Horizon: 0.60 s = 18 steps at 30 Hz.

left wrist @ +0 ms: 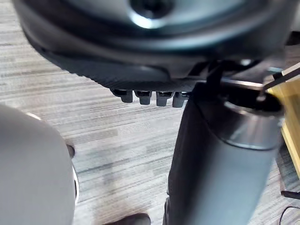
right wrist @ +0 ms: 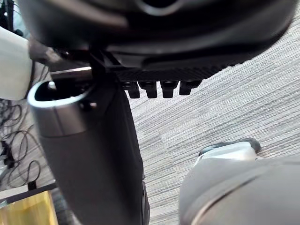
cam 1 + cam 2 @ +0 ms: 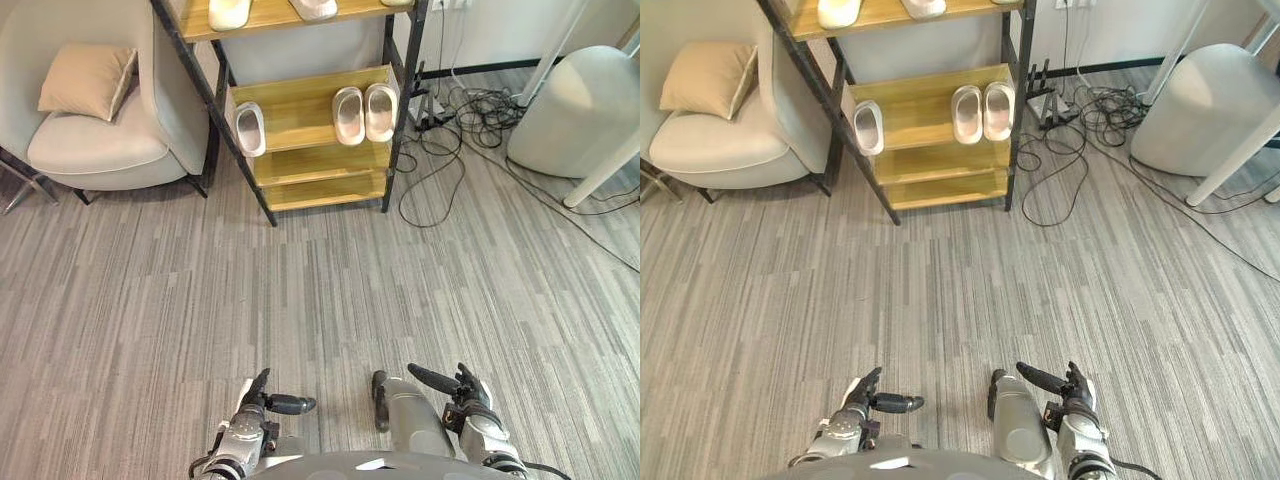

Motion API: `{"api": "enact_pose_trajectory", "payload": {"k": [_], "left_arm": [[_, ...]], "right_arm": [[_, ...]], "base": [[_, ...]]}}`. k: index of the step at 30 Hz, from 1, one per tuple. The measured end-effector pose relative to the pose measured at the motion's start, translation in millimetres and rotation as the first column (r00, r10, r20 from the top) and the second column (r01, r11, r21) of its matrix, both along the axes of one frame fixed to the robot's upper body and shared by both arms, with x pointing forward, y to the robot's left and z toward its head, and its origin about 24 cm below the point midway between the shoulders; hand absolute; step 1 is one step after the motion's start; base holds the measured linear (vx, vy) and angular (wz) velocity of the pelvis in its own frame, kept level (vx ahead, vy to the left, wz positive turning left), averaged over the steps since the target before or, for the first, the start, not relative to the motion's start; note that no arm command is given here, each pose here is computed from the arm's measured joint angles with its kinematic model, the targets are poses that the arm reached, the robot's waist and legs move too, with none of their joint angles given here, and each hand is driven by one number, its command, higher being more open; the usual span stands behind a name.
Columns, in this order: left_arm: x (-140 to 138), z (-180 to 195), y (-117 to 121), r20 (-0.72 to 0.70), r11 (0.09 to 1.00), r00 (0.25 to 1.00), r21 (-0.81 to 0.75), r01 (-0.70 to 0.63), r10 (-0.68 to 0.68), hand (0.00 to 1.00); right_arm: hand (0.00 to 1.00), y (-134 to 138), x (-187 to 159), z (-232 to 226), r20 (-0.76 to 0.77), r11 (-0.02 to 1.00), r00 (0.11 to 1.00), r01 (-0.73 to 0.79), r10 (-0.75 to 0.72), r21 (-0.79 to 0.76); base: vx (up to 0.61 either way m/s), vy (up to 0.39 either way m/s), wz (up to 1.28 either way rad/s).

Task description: Organize the slippers on the shoe rack

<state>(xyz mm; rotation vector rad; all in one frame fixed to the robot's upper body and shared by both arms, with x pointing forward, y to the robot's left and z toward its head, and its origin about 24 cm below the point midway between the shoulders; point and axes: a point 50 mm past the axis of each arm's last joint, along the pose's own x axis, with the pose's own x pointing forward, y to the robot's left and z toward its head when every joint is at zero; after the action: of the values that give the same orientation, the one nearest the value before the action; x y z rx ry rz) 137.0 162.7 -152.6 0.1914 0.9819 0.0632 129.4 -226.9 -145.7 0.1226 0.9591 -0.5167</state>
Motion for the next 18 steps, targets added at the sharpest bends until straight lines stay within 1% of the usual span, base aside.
{"api": "enact_pose_trajectory", "payload": {"k": [2,4,8,10,12,14,15,16,17,18], "left_arm": [[5.0,3.0,0.2,0.030,0.997,0.997,-0.030,-0.074,0.075,1.00],[8.7,6.7,2.9,0.064,0.990,0.989,-0.043,-0.133,0.136,1.00],[14.0,11.2,2.4,0.109,0.987,0.981,-0.053,-0.153,0.158,1.00],[19.3,14.4,-2.1,0.136,0.986,0.978,-0.069,-0.152,0.160,1.00],[19.6,14.3,-2.2,0.133,0.986,0.978,-0.068,-0.149,0.157,1.00],[18.5,13.1,-2.6,0.123,0.986,0.980,-0.069,-0.150,0.157,1.00],[16.9,11.7,5.7,0.109,0.988,0.982,-0.044,-0.148,0.152,1.00],[16.8,11.6,5.9,0.108,0.988,0.982,-0.044,-0.148,0.152,1.00],[15.2,11.2,15.3,0.101,0.989,0.984,-0.020,-0.147,0.149,1.00],[12.8,9.8,18.7,0.088,0.989,0.986,-0.009,-0.145,0.145,1.00]], "right_arm": [[1.00,-1.2,-17.7,-4.0,-0.031,1.000,0.999,0.027,-0.027,0.000],[1.00,-3.3,-28.8,-4.8,-0.042,0.999,0.999,0.033,-0.034,-0.012],[1.00,-3.0,-33.2,-6.1,-0.054,0.999,0.998,0.039,-0.040,-0.009],[1.00,-1.3,-33.6,-6.6,-0.057,0.999,0.997,0.042,-0.042,-0.007],[1.00,2.3,-34.9,-7.9,-0.063,0.999,0.997,0.044,-0.043,0.002],[1.00,0.1,-37.0,-8.3,-0.072,0.999,0.996,0.044,-0.044,-0.003],[1.00,10.4,-39.1,-12.3,-0.093,0.999,0.995,0.045,-0.042,0.026],[1.00,10.6,-39.3,-12.3,-0.094,0.999,0.995,0.045,-0.042,0.027],[1.00,21.1,-40.1,-14.6,-0.098,0.997,0.994,0.049,-0.043,0.056],[1.00,25.8,-38.6,-15.1,-0.095,0.997,0.995,0.045,-0.039,0.068]], "base": [[0.29,-0.274,0.58],[0.23,-0.180,0.05],[0.19,-0.013,-0.21],[0.28,0.117,-0.54],[0.38,0.195,-0.59],[0.45,0.227,-0.57],[0.37,0.151,-0.44],[0.52,0.203,-0.45],[0.40,0.179,-0.31],[0.47,0.221,-0.43]]}}
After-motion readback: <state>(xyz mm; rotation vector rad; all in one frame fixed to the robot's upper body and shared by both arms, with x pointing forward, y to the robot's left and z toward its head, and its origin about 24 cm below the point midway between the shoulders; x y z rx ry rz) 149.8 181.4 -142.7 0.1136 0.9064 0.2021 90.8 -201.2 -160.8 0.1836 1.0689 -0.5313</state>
